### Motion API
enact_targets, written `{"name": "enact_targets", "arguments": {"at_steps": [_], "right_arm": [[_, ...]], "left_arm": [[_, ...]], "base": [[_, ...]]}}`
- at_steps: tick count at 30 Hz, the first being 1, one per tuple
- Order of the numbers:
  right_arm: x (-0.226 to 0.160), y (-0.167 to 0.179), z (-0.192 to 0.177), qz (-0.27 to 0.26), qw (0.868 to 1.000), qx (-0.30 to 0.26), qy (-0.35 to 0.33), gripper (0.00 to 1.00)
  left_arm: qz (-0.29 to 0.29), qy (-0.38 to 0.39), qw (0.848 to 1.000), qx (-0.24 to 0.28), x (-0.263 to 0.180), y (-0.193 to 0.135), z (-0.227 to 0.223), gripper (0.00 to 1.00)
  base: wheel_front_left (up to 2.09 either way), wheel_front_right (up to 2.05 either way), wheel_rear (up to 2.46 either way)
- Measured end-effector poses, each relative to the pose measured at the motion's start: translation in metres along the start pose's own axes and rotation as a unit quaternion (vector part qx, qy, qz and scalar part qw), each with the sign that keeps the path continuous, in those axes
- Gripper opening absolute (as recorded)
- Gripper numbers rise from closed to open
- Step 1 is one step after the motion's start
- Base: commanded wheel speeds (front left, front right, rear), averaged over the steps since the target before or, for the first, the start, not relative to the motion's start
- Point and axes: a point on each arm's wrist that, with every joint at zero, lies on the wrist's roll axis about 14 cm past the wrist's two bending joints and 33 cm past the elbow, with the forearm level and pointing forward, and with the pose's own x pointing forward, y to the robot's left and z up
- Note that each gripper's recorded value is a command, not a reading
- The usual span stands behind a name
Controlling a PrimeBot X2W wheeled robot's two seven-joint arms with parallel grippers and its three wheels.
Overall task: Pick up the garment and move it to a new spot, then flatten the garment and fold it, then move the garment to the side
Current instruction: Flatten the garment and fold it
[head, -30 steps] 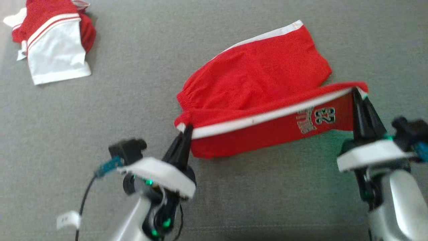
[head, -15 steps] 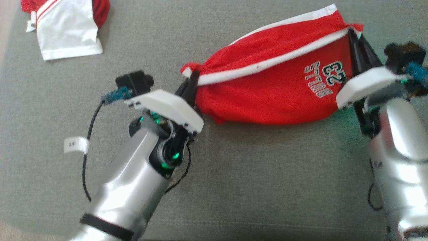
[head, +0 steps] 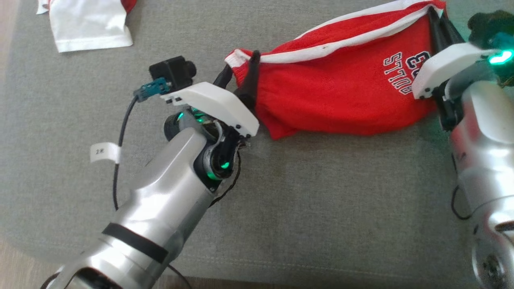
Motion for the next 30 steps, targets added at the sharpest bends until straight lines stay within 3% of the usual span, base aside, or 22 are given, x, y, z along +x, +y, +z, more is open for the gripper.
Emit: {"name": "enact_targets", "arguments": {"at_steps": [2,4,5,17,30], "right_arm": [[0.005,0.001,0.002,0.001,1.0,-0.002,0.001,0.0],[0.009,0.0,0.006,-0.001,1.0,0.001,-0.005,0.49],[0.011,0.0,0.008,-0.002,1.0,0.0,-0.008,1.0],[0.005,-0.024,0.015,-0.022,0.999,-0.027,-0.003,1.0],[-0.017,-0.028,-0.029,-0.019,0.99,-0.027,0.139,1.0]], "left_arm": [[-0.007,-0.007,1.0,0.01,-0.001,-0.002,0.002,1.0],[-0.013,-0.015,1.0,0.014,-0.003,-0.002,0.004,1.0],[-0.015,-0.019,0.999,0.021,-0.004,-0.002,0.005,1.0],[-0.014,-0.097,0.991,0.088,-0.039,0.016,0.038,1.0],[0.018,-0.141,0.98,0.137,-0.089,0.037,0.033,1.0]], "base": [[0.0,0.0,0.0],[0.0,0.0,0.0],[0.0,0.0,0.0],[0.0,0.0,0.0],[0.0,0.0,0.0]]}}
